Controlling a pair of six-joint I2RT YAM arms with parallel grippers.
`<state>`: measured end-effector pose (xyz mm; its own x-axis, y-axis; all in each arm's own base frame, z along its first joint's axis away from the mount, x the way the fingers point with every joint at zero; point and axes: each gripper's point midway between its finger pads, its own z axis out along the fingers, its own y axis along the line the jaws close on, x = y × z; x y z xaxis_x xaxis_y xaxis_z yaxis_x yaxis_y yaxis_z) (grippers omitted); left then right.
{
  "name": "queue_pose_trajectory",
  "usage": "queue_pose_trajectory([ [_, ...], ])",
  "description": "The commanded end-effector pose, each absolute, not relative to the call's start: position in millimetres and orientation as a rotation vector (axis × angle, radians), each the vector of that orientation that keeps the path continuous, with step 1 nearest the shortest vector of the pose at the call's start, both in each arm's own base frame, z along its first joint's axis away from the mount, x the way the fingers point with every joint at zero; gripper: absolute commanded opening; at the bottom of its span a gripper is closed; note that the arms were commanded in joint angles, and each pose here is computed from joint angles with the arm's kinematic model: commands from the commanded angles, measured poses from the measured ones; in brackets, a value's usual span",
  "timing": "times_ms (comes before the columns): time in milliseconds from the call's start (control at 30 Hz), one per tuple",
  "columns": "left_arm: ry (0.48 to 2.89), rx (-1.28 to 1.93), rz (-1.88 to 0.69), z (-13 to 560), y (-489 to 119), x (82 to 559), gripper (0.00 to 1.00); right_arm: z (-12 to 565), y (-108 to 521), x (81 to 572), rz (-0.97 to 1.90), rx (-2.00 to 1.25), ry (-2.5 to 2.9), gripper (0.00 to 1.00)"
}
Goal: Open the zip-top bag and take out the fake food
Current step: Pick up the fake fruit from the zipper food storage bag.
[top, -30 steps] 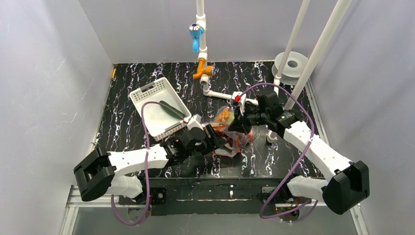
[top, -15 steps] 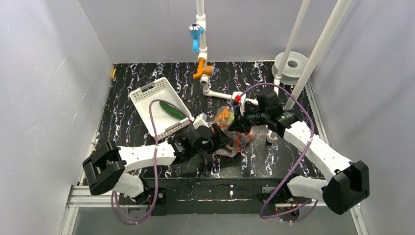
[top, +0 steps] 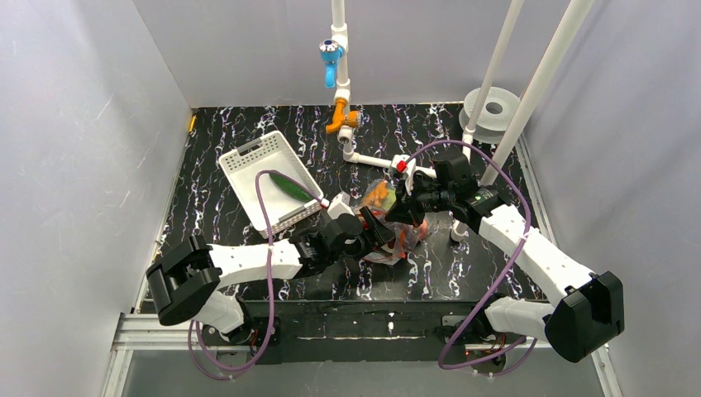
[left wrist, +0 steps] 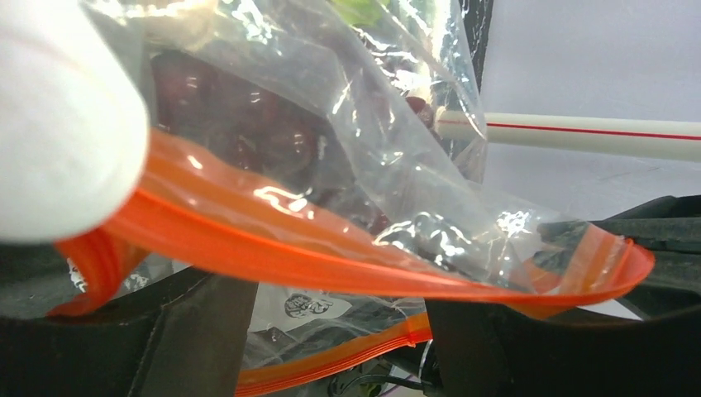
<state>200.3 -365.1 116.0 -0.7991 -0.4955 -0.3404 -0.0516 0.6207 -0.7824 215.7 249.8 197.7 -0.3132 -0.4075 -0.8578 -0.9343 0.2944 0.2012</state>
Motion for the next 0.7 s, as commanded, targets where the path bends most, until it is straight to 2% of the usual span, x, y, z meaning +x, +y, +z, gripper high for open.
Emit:
queue_pose_trajectory([
  [0,2.229,-0.454,-1.109,130.4,-369.5,211.3,0.68,203.2,252.2,216.0,0.970,-1.203,1.831,0.01],
  [267,2.174,-0.419,-1.152,132.6,-372.5,214.1,0.76,206.2,251.4,215.2,0.966,-1.201,1.821,0.01],
  [467,2.200,-0.453,-1.088,122.7,-368.3,217.3,0.77,206.0,251.4,215.4,0.967,-1.201,1.822,0.01],
  [600,2.256,-0.577,-0.968,106.8,-351.2,217.1,0.68,206.5,250.9,215.1,0.964,-1.200,1.820,0.01],
  [667,2.250,-0.589,-0.956,107.7,-346.1,216.8,0.67,205.5,250.5,215.2,0.961,-1.200,1.823,0.01],
])
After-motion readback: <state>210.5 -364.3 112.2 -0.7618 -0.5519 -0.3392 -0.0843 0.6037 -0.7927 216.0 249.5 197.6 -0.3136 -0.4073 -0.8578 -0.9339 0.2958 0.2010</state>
